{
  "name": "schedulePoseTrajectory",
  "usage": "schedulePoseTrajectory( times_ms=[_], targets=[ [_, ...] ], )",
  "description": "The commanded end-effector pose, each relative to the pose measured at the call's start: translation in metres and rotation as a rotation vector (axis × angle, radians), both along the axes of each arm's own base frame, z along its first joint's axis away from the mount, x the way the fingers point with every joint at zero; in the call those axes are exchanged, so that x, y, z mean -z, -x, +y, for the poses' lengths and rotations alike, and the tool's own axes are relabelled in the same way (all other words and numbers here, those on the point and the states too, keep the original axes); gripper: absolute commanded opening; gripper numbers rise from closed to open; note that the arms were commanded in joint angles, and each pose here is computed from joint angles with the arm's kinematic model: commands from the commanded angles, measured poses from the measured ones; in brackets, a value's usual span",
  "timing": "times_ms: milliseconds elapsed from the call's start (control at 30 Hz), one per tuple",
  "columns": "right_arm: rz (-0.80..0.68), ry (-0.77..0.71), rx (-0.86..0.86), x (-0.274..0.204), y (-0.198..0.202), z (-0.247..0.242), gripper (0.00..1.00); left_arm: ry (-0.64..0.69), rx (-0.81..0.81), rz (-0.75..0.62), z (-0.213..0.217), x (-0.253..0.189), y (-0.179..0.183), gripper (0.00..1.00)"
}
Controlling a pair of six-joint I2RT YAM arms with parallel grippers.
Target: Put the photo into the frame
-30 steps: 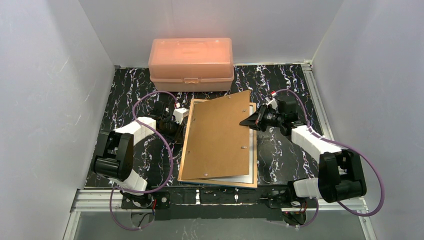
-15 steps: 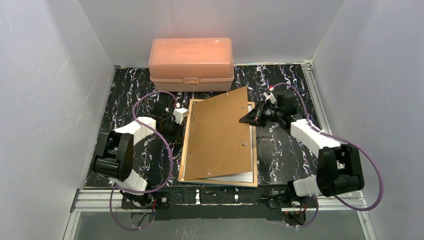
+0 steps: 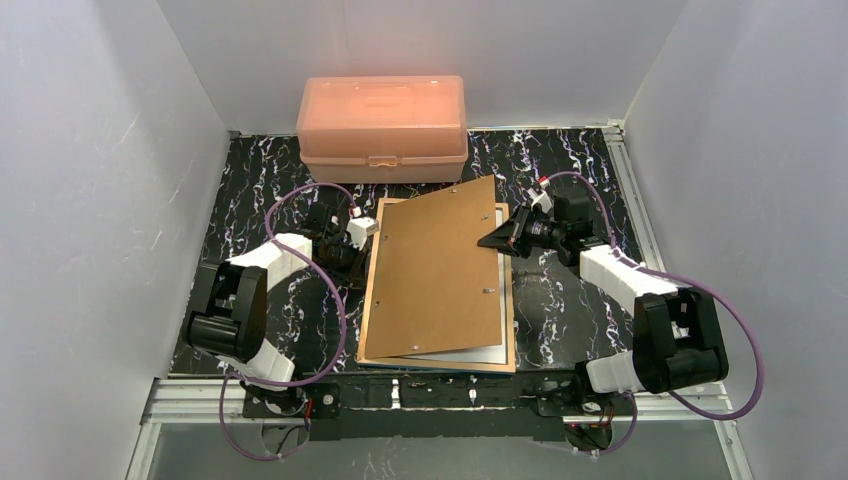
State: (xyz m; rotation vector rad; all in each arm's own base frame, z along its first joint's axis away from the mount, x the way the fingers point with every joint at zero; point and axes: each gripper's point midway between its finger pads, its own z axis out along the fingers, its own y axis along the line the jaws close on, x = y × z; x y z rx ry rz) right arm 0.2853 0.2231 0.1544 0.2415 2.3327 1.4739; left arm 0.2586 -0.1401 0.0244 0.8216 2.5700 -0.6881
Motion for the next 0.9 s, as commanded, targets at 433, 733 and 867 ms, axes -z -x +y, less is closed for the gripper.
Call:
schedulePoseTrajectory(
  times_ms=[433, 733, 867],
  targets=[
    [-0.284, -0.054, -0.040, -0.054, -0.019, 0.008, 0.01, 0.028, 0.039, 0.004, -0.007, -0.014, 0.004, 0.09],
    [-0.248, -0.056, -0.102, -0.046, -0.019, 0.013, 0.01, 0.029, 0.040, 0.005, -0.008, -0.014, 0.003, 0.08],
    [-0.243, -0.039, -0.108, -0.044, -0.020, 0.013, 0.01, 0.029, 0.040, 0.005, -0.008, -0.014, 0.003, 0.07]
  ],
)
